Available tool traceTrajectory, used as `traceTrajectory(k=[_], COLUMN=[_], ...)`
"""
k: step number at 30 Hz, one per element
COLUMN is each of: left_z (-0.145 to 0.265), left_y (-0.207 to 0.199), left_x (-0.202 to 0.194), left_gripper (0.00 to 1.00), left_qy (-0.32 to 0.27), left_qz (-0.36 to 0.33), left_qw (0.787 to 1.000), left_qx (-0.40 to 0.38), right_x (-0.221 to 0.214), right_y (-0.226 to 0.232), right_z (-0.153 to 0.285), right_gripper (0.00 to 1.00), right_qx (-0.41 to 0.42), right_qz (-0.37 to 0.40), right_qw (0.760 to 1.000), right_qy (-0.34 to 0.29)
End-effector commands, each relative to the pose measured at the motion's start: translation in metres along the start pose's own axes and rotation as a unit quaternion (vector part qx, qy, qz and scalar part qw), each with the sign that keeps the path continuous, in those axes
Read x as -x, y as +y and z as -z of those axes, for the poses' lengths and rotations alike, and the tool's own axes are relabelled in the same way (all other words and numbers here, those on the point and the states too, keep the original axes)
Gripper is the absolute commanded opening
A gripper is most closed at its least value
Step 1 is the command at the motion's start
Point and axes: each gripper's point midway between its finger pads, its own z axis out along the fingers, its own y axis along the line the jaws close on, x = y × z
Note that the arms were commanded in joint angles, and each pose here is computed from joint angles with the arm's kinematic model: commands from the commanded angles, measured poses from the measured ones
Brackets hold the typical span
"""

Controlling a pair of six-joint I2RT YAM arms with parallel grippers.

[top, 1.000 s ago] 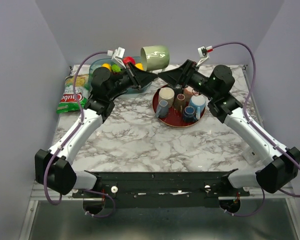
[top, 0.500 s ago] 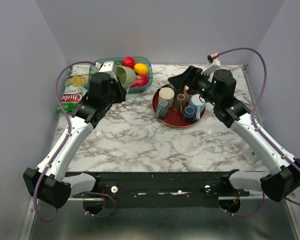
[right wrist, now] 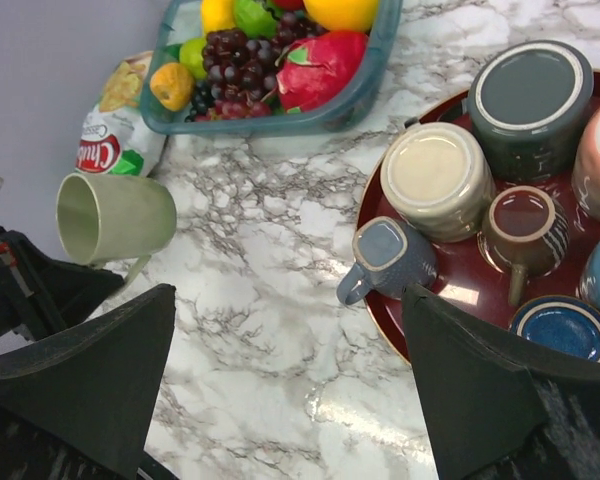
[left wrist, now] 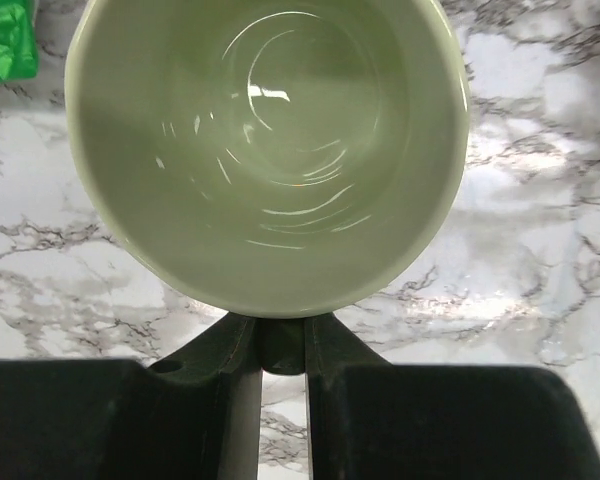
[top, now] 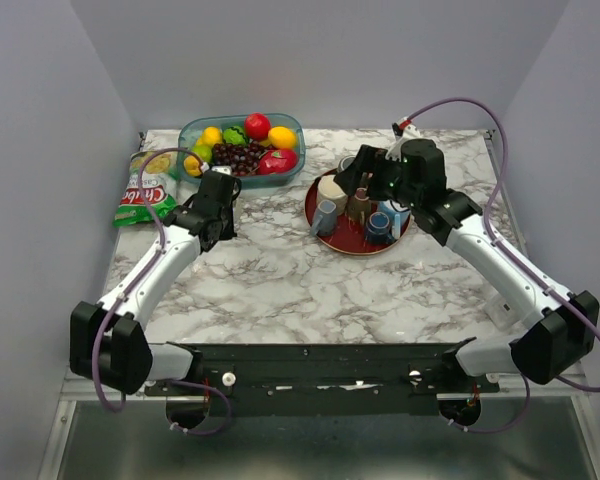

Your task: Turn the mug right side up

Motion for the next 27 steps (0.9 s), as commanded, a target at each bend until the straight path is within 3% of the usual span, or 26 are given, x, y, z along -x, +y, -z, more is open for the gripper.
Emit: traceTrajectory(k=[1, 6, 13, 24, 25, 27], left_z=[-0.027, -0.05, -0.074, -0.093, -0.092, -0.09], left_y=[0.007, 0.028, 0.056, 0.064, 0.065, 0.068], left_x=[-0.003, -0.01, -0.025, -0.05, -0.05, -0.049], left_gripper=[0.0, 0.0, 0.0, 0.0, 0.11, 0.22], left_qy=[0.014, 0.035, 0.077, 0.126, 0.129, 0.127], left_qz=[0.014, 0.059, 0.059, 0.055, 0.055, 0.055], left_qw=[1.0, 0.998, 0.994, 0.987, 0.987, 0.986], left_qx=[0.011, 0.005, 0.051, 0.078, 0.081, 0.09], right_x=[-0.002, -0.01, -0.018, -0.031, -0.033, -0.034], right_y=[-0.001, -0.005, -0.013, -0.018, -0.02, -0.024], right_z=[-0.002, -0.008, -0.017, -0.025, -0.026, -0.027], right_gripper=[1.0, 1.0, 1.0, 1.0, 1.0, 1.0], right_qx=[-0.01, -0.015, -0.026, -0.039, -0.042, -0.053], right_qz=[0.01, 0.012, 0.015, 0.007, 0.006, 0.002], right_qw=[1.0, 1.0, 0.999, 0.997, 0.996, 0.996], right_qy=[0.013, 0.025, 0.04, 0.069, 0.072, 0.071])
